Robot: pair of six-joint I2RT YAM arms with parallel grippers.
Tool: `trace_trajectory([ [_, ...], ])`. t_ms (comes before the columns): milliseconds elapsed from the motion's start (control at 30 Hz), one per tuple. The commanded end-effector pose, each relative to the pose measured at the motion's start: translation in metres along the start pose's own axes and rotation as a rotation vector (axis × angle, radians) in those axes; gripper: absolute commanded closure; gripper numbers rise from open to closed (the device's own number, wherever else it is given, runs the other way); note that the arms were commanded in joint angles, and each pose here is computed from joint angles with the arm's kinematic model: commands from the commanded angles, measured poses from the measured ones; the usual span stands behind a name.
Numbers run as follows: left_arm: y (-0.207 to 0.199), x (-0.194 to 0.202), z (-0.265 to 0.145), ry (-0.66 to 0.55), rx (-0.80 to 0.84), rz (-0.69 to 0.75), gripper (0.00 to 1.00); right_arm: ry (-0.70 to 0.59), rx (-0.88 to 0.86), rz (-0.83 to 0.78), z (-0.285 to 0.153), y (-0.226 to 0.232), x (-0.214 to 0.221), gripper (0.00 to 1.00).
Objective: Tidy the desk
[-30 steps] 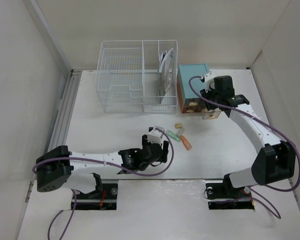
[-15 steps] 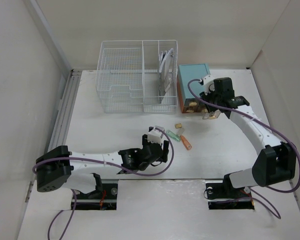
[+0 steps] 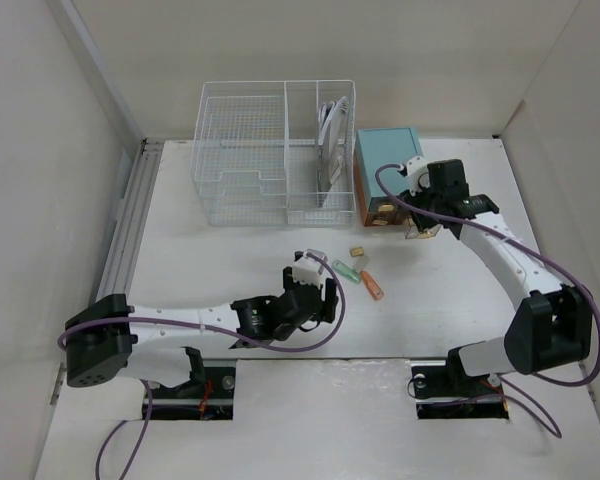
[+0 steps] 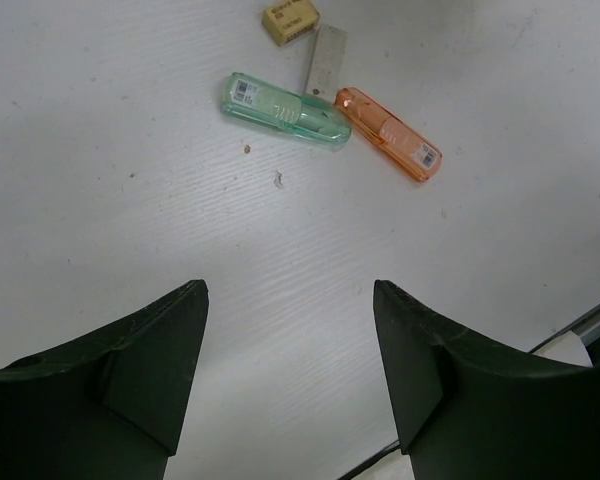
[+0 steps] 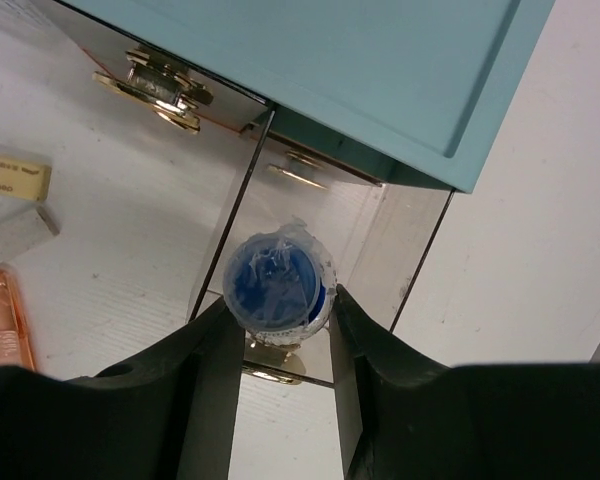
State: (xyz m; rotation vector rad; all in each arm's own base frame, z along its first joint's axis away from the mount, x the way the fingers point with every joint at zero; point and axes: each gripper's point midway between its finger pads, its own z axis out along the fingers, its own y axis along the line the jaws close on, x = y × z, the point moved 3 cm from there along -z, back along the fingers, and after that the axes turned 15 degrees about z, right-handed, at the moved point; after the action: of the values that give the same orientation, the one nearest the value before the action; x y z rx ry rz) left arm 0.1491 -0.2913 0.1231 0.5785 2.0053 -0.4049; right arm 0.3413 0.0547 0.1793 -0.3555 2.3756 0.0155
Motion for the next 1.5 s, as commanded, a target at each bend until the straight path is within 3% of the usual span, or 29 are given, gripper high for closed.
trace_trajectory([
  [0, 0.002, -0.006, -0.003, -0.036, 0.001, -0.013, 0.37, 0.11, -0.007, -0.004, -0.014, 0.0, 0.031, 1.0],
  [500, 0.004, -0.007, -0.005, -0.043, 0.004, -0.018, 0.37, 0.13, -0.044, -0.004, -0.021, 0.003, 0.033, 1.0],
  [1467, 0.01, -0.008, -0.013, -0.061, 0.002, -0.028, 0.37, 0.286, -0.111, -0.111, -0.032, -0.001, 0.048, 1.0],
])
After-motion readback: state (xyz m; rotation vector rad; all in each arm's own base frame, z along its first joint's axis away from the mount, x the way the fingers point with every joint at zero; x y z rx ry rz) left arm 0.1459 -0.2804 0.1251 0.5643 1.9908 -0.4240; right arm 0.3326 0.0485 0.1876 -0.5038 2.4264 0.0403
